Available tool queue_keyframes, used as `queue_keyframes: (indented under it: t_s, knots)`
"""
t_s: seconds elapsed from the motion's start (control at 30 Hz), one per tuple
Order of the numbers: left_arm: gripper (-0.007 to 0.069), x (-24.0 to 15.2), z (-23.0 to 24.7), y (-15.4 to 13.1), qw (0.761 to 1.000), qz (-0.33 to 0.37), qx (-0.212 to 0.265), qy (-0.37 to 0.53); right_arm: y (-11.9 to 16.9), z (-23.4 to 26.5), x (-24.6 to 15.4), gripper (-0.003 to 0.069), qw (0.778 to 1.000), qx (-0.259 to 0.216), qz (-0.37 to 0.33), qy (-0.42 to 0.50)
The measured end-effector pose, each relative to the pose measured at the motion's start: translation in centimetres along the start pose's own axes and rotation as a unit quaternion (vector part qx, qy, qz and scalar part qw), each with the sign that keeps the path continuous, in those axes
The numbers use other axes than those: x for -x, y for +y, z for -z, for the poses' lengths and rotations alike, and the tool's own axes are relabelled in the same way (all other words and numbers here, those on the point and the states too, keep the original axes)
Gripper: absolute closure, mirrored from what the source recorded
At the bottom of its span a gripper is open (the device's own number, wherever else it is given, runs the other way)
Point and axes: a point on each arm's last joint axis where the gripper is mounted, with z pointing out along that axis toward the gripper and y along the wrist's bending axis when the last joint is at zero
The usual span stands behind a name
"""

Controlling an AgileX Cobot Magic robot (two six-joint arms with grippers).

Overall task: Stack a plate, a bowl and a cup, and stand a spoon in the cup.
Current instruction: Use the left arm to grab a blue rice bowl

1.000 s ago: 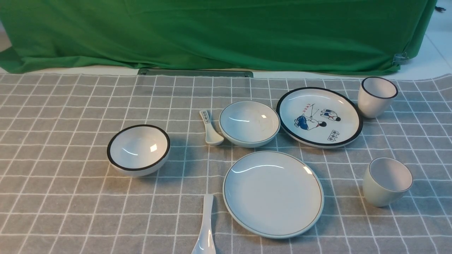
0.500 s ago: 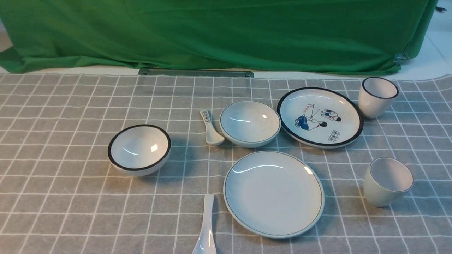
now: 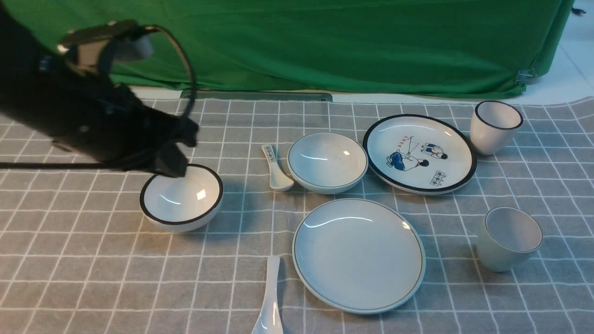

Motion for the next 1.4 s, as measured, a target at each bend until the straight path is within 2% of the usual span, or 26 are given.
queue_keyframes:
  t_s: [0.13,0.23,0.33,0.53,0.63,0.67,0.7,0.87,1.0,1.1,1.2,1.23,1.27,1.3,1.33,1.4]
  knots:
    - [0.0625,3.3,-2.5,-2.7,0.999,-0.033,-0.016,0.022,0.0,-0.1,0.2,0.0637,1.000,0.000,0.002,-0.003]
    - [0.0625,5.2,-4.2,-3.7,0.998,-0.036,-0.020,0.052,0.0,-0.1,0.5,0.0637,1.000,-0.001,0.003,-0.016]
    - [0.0625,8.0,-7.9,-4.5,0.995,-0.048,-0.003,0.089,0.0,0.0,0.7,0.0637,1.000,-0.002,0.004,-0.026]
    - [0.0589,11.4,-13.4,-5.7,0.994,-0.078,0.024,0.078,0.0,0.0,0.7,0.0637,1.000,0.001,0.002,-0.028]
    - [0.0487,12.6,-16.7,-5.5,0.994,-0.070,0.046,0.069,0.0,0.0,0.7,0.0637,1.000,0.002,0.001,-0.028]
    - [0.0428,12.8,-17.7,-5.2,0.994,-0.068,0.057,0.065,0.0,0.0,0.7,0.0637,1.000,0.002,0.001,-0.028]
    - [0.0410,12.8,-18.4,-5.0,0.994,-0.067,0.061,0.066,0.0,0.0,0.7,0.0637,1.000,0.002,0.001,-0.028]
    - [0.0190,12.5,-22.0,-3.7,0.992,-0.055,0.092,0.071,0.0,0.0,0.7,0.0637,1.000,0.002,0.012,-0.029]
    - [0.0102,12.3,-23.7,-3.4,0.992,-0.053,0.092,0.068,0.0,0.0,0.9,0.0637,0.999,0.001,0.016,-0.039]
    - [0.0102,12.3,-24.3,-3.3,0.993,-0.052,0.089,0.062,0.0,0.0,1.0,0.0636,0.999,0.001,0.016,-0.044]
    - [0.0136,12.2,-24.7,-3.2,0.993,-0.051,0.089,0.061,0.0,0.0,1.0,0.0636,0.999,0.000,0.017,-0.047]
    - [0.0172,12.1,-24.9,-3.2,0.993,-0.051,0.090,0.062,0.0,0.0,1.1,0.0636,0.999,0.000,0.018,-0.047]
    - [0.0239,11.9,-25.4,-3.0,0.992,-0.051,0.091,0.067,0.0,0.0,1.1,0.0634,0.999,0.000,0.022,-0.049]
    - [0.0246,11.9,-25.5,-3.0,0.992,-0.051,0.091,0.068,0.0,0.0,1.1,0.0634,0.999,0.000,0.022,-0.050]
    - [0.0289,11.8,-25.7,-3.0,0.992,-0.050,0.090,0.070,0.0,0.0,1.1,0.0634,0.998,0.000,0.023,-0.050]
    - [0.0400,11.5,-26.3,-2.9,0.992,-0.045,0.085,0.077,0.0,0.0,1.1,0.0629,0.998,0.000,0.024,-0.050]
